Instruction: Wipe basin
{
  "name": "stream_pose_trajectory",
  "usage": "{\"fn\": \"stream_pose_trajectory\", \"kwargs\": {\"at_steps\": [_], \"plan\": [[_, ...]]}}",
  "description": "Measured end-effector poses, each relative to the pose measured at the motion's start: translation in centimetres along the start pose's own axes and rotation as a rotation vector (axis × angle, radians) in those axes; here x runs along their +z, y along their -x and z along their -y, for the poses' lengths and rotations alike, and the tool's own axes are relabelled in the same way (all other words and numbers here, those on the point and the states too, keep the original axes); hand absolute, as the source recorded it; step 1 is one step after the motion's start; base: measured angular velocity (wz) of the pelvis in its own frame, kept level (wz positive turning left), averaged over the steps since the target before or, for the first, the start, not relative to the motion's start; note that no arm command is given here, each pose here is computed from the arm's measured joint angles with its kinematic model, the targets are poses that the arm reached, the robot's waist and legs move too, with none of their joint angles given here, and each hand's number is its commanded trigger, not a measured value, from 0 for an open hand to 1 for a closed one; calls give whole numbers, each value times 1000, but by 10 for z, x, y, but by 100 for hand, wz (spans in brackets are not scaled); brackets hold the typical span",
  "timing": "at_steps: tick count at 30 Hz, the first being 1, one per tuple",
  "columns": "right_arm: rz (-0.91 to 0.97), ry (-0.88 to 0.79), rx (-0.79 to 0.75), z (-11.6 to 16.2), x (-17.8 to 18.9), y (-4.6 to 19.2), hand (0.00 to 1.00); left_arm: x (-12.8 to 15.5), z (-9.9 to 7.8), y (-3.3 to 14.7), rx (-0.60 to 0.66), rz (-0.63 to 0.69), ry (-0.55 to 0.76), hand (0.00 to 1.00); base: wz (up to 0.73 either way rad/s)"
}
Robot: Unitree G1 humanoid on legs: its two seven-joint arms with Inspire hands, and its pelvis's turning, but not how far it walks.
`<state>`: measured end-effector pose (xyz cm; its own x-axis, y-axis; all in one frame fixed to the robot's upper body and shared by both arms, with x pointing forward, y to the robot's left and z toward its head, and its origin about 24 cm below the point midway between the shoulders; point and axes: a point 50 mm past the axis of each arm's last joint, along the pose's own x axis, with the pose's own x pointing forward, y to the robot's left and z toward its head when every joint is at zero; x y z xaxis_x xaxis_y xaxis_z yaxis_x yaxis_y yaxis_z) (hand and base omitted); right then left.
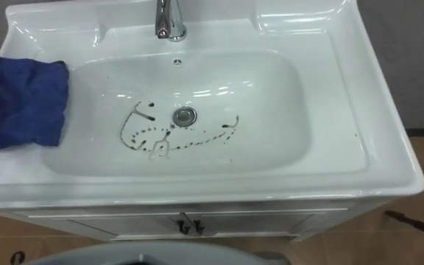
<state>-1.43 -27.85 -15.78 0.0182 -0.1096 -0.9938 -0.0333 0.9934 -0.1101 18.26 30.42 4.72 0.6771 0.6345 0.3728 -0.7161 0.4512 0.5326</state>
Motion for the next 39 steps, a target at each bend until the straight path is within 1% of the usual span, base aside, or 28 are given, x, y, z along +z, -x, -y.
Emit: {"fn": "stream_pose_trajectory", "kwargs": {"at_steps": [4,8,14,19,30,39], "plan": [[-14,-4,5,-3,0,-1,0,-12,11,10,-51,-54,-51,0,-1],[-12,5,7,-4,2,-1,0,-13,15,13,-75,-64,-53,0,-7],[-2,27,12,-5,7,-2,0,-24,22,21,-154,-117,-87,0,-4],[-10,23,21,-9,10,-3,0,-41,34,36,-235,-220,-101,0,0],[-41,15,63,-14,5,-3,0,-45,40,42,-279,-256,-92,0,-1],[-47,12,73,-14,4,-3,0,-49,42,45,-318,-266,-141,0,0]]}}
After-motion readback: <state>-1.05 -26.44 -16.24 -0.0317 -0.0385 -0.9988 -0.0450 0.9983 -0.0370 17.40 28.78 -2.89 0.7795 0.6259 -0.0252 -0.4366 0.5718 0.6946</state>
